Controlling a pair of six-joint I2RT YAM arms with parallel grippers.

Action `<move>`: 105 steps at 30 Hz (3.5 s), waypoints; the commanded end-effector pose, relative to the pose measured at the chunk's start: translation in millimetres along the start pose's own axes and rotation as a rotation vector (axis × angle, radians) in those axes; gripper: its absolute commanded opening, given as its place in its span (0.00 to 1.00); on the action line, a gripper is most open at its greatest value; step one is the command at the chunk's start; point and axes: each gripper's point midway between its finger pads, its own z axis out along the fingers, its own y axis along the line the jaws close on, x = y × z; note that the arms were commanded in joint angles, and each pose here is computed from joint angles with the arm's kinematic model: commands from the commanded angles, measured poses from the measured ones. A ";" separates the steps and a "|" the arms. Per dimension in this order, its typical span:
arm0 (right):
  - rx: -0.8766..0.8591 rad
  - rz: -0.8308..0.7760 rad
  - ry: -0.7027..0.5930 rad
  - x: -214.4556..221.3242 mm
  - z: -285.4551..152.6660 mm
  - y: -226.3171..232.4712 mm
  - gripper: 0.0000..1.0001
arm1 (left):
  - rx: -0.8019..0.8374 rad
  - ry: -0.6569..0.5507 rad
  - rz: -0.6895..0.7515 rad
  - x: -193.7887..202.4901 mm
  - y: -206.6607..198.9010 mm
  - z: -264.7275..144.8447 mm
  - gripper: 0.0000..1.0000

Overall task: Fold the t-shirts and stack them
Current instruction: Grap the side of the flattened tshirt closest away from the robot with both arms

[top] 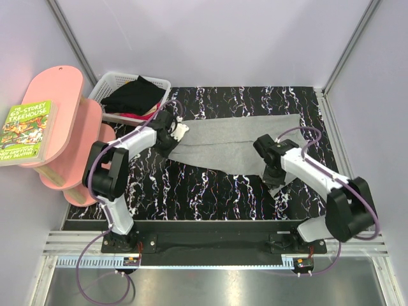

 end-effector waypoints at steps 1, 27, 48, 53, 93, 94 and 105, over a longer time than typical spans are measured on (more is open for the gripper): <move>-0.079 0.018 0.032 20.1 -33.0 -3.4 0.00 | -0.023 -0.060 0.011 -6.7 11.8 -34.1 0.03; -0.136 0.016 -0.081 -13.1 -90.1 6.8 0.00 | 0.093 0.008 0.001 31.0 1.1 -51.0 0.39; -0.132 0.002 -0.072 -10.3 -79.0 10.5 0.00 | 0.082 0.033 -0.028 49.6 -3.0 -27.5 0.50; -0.135 0.004 -0.073 -9.8 -79.7 9.3 0.00 | 0.032 0.007 -0.061 44.2 7.0 -26.6 0.56; -0.160 0.003 -0.090 -10.2 -84.9 8.4 0.00 | 0.057 -0.006 -0.158 41.7 7.7 -12.5 0.30; -0.162 0.004 -0.090 -10.1 -85.3 8.5 0.00 | 0.057 -0.004 -0.158 42.1 7.9 -12.1 0.26; -0.147 -0.002 -0.094 -8.5 -87.4 1.6 0.00 | 0.061 -0.006 -0.137 47.9 4.0 -19.2 0.00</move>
